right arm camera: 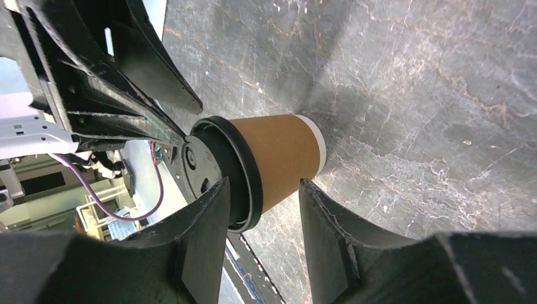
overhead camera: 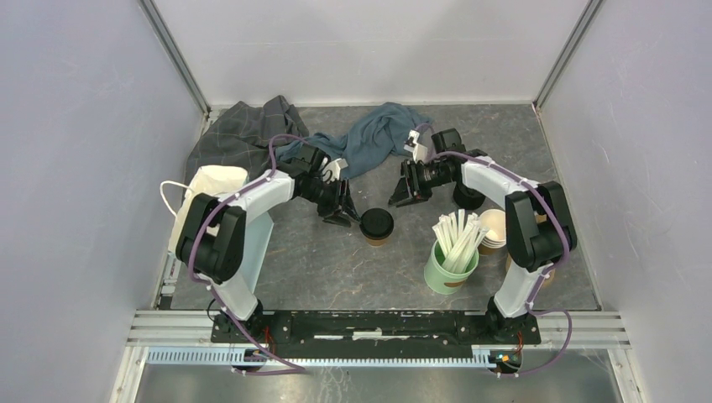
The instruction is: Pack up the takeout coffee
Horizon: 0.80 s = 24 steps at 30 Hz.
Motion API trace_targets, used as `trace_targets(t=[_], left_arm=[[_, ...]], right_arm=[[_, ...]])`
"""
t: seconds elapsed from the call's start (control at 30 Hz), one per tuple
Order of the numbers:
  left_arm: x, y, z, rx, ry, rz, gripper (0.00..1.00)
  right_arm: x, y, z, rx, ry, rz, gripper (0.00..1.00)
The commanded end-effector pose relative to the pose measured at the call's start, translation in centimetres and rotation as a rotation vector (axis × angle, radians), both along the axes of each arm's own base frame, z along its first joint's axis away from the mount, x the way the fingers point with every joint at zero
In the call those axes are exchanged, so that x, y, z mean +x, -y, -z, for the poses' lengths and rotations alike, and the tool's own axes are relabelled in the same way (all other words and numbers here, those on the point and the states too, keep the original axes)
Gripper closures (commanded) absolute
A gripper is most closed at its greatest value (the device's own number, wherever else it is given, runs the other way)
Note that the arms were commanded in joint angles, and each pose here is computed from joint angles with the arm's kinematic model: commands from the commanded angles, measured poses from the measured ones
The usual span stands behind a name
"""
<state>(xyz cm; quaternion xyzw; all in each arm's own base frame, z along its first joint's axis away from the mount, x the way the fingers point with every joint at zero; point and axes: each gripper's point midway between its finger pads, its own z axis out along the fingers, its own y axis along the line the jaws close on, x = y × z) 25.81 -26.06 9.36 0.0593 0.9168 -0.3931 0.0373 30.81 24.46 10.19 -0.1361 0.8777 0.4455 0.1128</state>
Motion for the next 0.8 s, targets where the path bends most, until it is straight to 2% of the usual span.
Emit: trace_targets(t=[0.0,0.17,0.27,0.37,0.57,0.67,0.77], left_arm=[[0.4,-0.5,-1.6,0.015,0.030,0.032,0.48],[1.4,-1.4,-3.2,0.043,0.062,0.023,0.40],[2.5,-0.2,-5.0,-0.037,0.100,0.021,0.30],[3.2,1.6,-5.2,-0.119,0.085,0.027,0.27],[3.8,3.9,-4.2,-0.142,0.070,0.053,0.34],[3.9,3.9,-3.3,-0.130,0.059,0.050,0.43],[3.4,3.7,-2.6,-0.122,0.043,0.052,0.48]], right_arm=[[1.5,0.4,-2.3,-0.010,0.061,0.005,0.48],[0.2,2.1,-1.9,-0.062,0.074,-0.012,0.38],[-2.4,1.9,-1.0,-0.035,0.050,-0.070,0.28],[-3.9,1.2,-0.1,-0.028,0.042,-0.112,0.24],[-5.3,-0.9,0.5,0.004,0.040,-0.171,0.25],[-5.2,-0.9,0.9,0.010,0.031,-0.152,0.33],[-5.0,-0.8,1.2,-0.010,0.036,-0.144,0.36]])
